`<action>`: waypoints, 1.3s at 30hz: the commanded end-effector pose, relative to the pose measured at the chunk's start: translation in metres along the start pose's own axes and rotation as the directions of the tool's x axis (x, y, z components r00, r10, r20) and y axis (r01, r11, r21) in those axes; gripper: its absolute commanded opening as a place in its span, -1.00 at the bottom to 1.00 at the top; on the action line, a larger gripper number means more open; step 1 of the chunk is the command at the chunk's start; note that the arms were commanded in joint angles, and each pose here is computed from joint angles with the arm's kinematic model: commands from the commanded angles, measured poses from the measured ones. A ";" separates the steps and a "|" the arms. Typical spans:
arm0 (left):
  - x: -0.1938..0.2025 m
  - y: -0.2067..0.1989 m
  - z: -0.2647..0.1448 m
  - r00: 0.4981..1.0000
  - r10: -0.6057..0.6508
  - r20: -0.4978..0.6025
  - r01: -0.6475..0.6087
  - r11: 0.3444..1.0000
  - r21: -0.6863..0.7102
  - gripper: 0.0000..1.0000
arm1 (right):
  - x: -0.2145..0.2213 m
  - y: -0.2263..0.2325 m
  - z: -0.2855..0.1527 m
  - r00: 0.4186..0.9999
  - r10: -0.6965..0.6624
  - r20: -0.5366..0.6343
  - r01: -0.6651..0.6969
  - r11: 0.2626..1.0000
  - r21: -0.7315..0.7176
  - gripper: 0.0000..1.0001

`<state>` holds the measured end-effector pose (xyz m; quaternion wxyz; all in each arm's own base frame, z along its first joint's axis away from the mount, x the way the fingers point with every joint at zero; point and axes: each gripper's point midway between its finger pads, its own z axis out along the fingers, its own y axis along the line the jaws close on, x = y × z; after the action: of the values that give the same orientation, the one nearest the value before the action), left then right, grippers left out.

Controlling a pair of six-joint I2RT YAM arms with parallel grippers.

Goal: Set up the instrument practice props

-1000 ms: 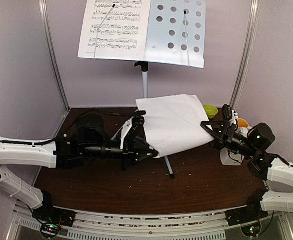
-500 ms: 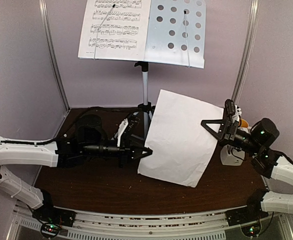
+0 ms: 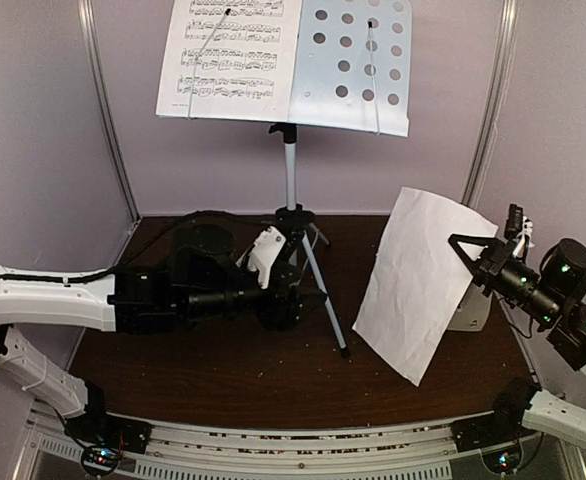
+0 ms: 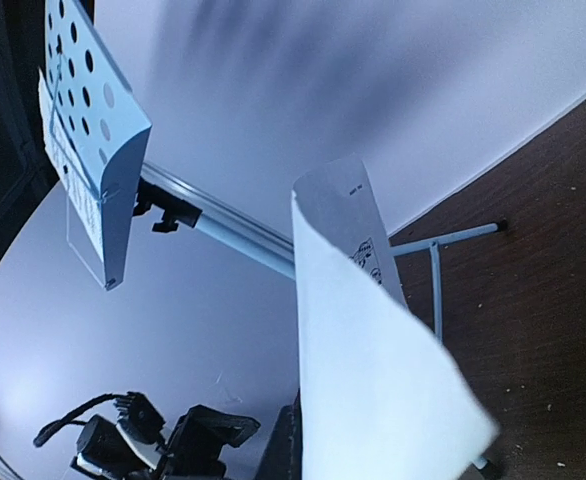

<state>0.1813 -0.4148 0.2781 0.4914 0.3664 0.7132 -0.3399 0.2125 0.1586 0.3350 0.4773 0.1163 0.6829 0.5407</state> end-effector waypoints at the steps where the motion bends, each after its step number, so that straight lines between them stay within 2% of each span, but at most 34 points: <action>1: -0.033 0.001 0.010 0.997 0.019 0.077 -0.007 0.990 -0.143 0.60 | -0.016 -0.047 -0.024 0.991 0.010 0.131 -0.046 0.961 0.274 -1.00; 5: -0.052 -0.035 0.030 0.995 0.025 0.094 -0.018 0.997 -0.072 0.71 | -0.019 -0.062 -0.027 0.984 0.054 0.169 -0.116 0.915 0.387 -1.00; 8: -0.068 -0.067 0.041 0.993 0.031 0.111 -0.032 0.999 0.004 0.72 | -0.020 -0.056 -0.023 0.979 0.073 0.192 -0.147 0.902 0.406 -1.00; 9: -0.070 -0.075 0.044 0.993 0.032 0.111 -0.035 0.999 0.024 0.80 | -0.021 -0.054 -0.022 0.976 0.073 0.207 -0.154 0.900 0.408 -1.00; 12: -0.073 -0.092 0.054 0.994 0.047 0.099 -0.054 0.997 0.061 0.86 | -0.019 -0.052 -0.016 0.974 0.053 0.218 -0.146 0.888 0.436 -1.00; 15: -0.071 -0.098 0.058 0.995 0.072 0.071 -0.077 0.995 0.071 0.96 | -0.017 -0.059 -0.011 0.979 0.011 0.203 -0.117 0.847 0.519 -1.00; 18: -0.048 -0.095 0.059 0.989 0.143 -0.035 -0.140 0.988 0.067 0.95 | -0.007 -0.067 0.004 0.986 -0.006 0.167 -0.088 0.834 0.544 -1.00; 21: -0.027 -0.092 0.050 0.987 0.150 -0.064 -0.144 0.986 0.089 0.95 | 0.009 -0.078 0.021 0.988 0.023 0.154 -0.101 0.846 0.524 -1.00; 25: 0.004 -0.086 0.039 0.995 0.071 -0.070 -0.063 0.992 0.111 0.96 | 0.027 -0.086 0.047 0.984 0.085 0.159 -0.152 0.867 0.474 -1.00; 29: 0.051 -0.065 0.040 0.988 0.019 -0.154 -0.015 1.000 0.023 0.95 | 0.042 -0.084 0.072 0.987 0.103 0.123 -0.150 0.865 0.479 -1.00; 32: 0.063 -0.055 0.041 0.989 -0.003 -0.145 0.001 1.000 -0.017 0.96 | 0.054 -0.078 0.090 0.989 0.106 0.103 -0.142 0.872 0.468 -1.00; 37: 0.078 -0.043 0.051 0.981 0.061 -0.182 -0.077 0.994 -0.082 0.95 | 0.058 -0.070 0.108 0.993 0.075 0.088 -0.108 0.868 0.485 -1.00; 39: 0.086 -0.045 0.052 0.974 0.102 -0.203 -0.116 0.992 -0.058 0.96 | 0.055 -0.067 0.110 0.992 0.068 0.103 -0.109 0.872 0.478 -1.00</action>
<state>0.1364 -0.4575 0.1771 0.4176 0.4219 0.7642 -0.2521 0.2855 0.2336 0.2224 0.4098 0.2784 0.7966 0.3463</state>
